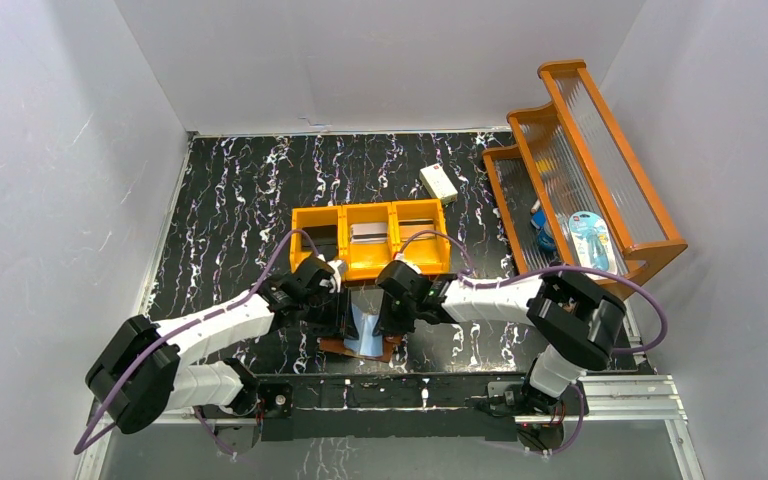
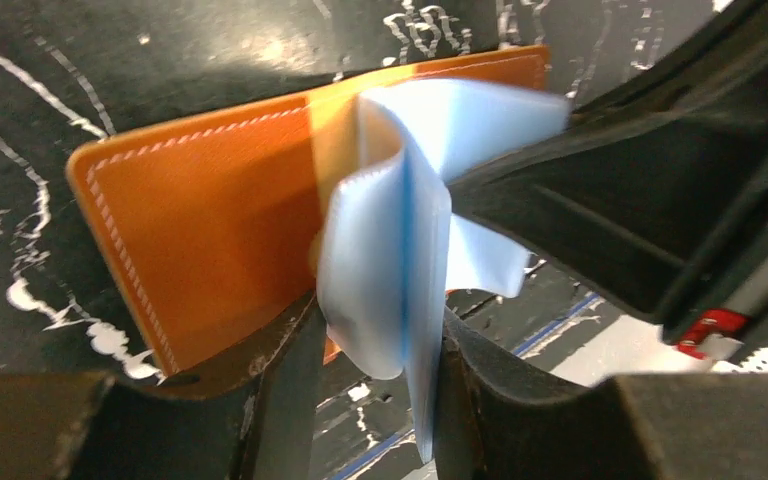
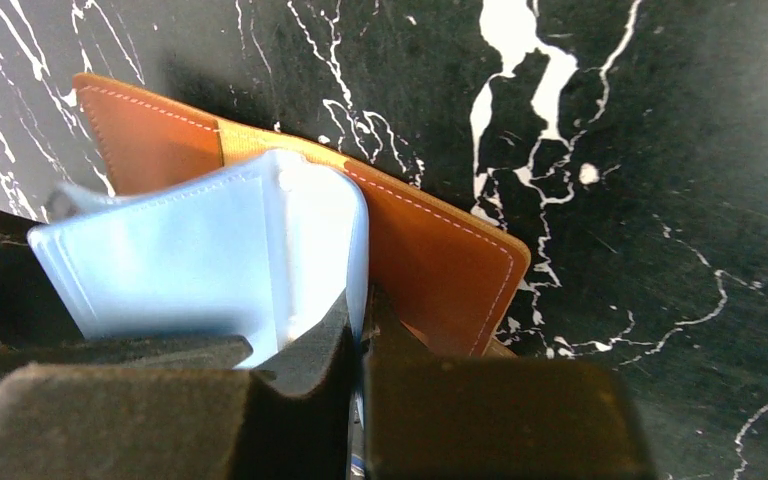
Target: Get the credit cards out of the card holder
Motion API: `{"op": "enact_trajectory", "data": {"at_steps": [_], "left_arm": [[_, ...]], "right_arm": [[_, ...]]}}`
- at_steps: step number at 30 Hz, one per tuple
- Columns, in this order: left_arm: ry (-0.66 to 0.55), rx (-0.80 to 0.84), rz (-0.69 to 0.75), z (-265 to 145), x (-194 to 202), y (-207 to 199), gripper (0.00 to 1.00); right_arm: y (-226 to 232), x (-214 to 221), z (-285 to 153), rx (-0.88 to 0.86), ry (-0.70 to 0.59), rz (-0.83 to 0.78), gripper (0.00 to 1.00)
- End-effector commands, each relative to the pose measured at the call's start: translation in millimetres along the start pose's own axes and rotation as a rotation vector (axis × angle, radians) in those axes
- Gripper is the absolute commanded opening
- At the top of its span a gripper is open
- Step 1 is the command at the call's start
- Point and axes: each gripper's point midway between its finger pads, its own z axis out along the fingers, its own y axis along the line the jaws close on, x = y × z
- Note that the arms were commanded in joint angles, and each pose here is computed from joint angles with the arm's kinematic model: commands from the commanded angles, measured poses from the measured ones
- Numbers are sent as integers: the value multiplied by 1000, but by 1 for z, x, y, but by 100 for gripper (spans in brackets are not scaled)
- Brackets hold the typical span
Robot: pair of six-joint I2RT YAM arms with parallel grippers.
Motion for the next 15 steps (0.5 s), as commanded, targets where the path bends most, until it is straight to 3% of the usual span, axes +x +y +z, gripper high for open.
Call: {"op": "enact_trajectory", "data": {"at_steps": [1, 5, 6, 9, 12, 15], "left_arm": [[-27, 140, 23, -6, -9, -31, 32], [-60, 181, 41, -12, -18, -43, 24], [-48, 120, 22, -9, -14, -31, 22], [-73, -23, -2, -17, -9, -2, 18], [-43, -20, -13, -16, 2, 3, 13], [-80, -51, -36, -23, -3, 5, 14]], "right_arm": [[-21, 20, 10, 61, 68, -2, 5], [-22, 19, 8, 62, 60, 3, 6], [-18, 15, 5, 42, 51, 1, 8], [1, -4, -15, -25, 4, -31, 27], [-12, -17, -24, 132, -28, -76, 42], [-12, -37, -43, 204, -116, -103, 50]]}}
